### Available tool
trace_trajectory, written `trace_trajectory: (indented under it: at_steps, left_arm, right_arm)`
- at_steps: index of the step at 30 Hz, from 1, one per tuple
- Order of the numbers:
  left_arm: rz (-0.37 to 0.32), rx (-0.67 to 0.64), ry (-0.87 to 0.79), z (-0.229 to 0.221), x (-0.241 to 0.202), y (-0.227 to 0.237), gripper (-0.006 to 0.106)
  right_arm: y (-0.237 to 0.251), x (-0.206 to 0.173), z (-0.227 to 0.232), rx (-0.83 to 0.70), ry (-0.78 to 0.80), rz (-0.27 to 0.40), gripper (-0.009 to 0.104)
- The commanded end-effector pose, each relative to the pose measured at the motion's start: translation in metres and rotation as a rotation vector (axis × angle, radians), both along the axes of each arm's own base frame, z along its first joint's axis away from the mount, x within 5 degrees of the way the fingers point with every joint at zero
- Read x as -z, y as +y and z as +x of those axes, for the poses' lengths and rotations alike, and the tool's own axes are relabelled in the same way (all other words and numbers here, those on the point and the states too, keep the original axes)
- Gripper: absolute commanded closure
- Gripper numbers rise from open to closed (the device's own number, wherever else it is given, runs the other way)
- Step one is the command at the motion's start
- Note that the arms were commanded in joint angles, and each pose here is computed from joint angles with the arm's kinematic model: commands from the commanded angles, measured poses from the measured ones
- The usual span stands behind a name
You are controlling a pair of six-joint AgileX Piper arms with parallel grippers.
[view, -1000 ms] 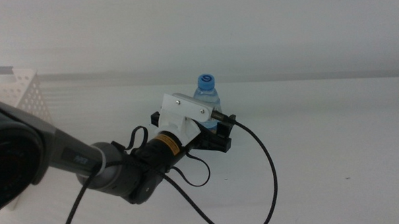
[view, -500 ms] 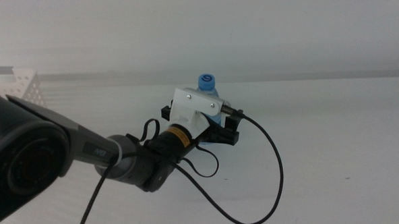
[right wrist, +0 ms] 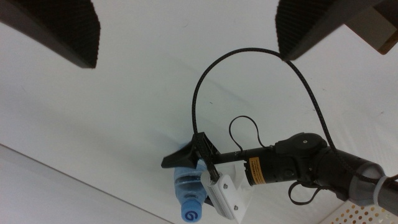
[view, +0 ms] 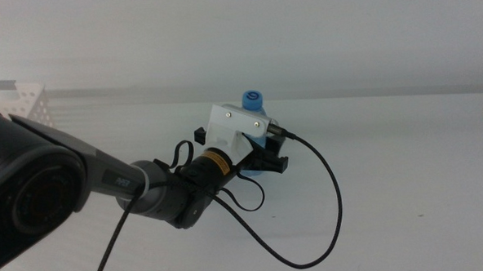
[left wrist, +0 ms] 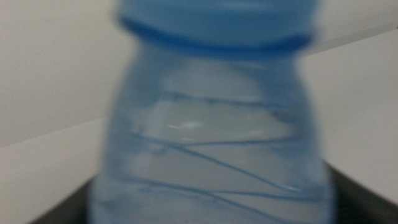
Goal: Use arms to grab the bottles and put them into the dustbin to the left of the table.
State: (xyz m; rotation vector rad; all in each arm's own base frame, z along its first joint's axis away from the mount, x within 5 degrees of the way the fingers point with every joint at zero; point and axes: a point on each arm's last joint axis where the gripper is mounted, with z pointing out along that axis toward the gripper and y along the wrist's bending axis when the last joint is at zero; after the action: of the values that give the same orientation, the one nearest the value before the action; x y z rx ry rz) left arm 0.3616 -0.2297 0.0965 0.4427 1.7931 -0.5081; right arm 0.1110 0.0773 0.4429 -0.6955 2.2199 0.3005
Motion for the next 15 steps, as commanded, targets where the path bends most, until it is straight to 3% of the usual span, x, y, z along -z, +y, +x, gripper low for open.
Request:
trace_trajectory:
  at_steps: [1,8,15]
  left_arm:
    - [-0.006,-0.004,0.004,0.001,0.002,0.0,0.038]
    - [0.013,0.054,-0.037,-0.002,-0.005,0.005,0.102]
    - [0.095,0.064,0.012,-0.042,-0.046,0.038,0.102]
  right_arm:
    - [0.0,-0.002,-0.001,-0.001,-0.012,0.003,0.019]
    - [0.0,-0.002,-0.001,-0.001,-0.012,0.003,0.019]
    - [0.0,-0.002,-0.001,-0.001,-0.012,0.003,0.019]
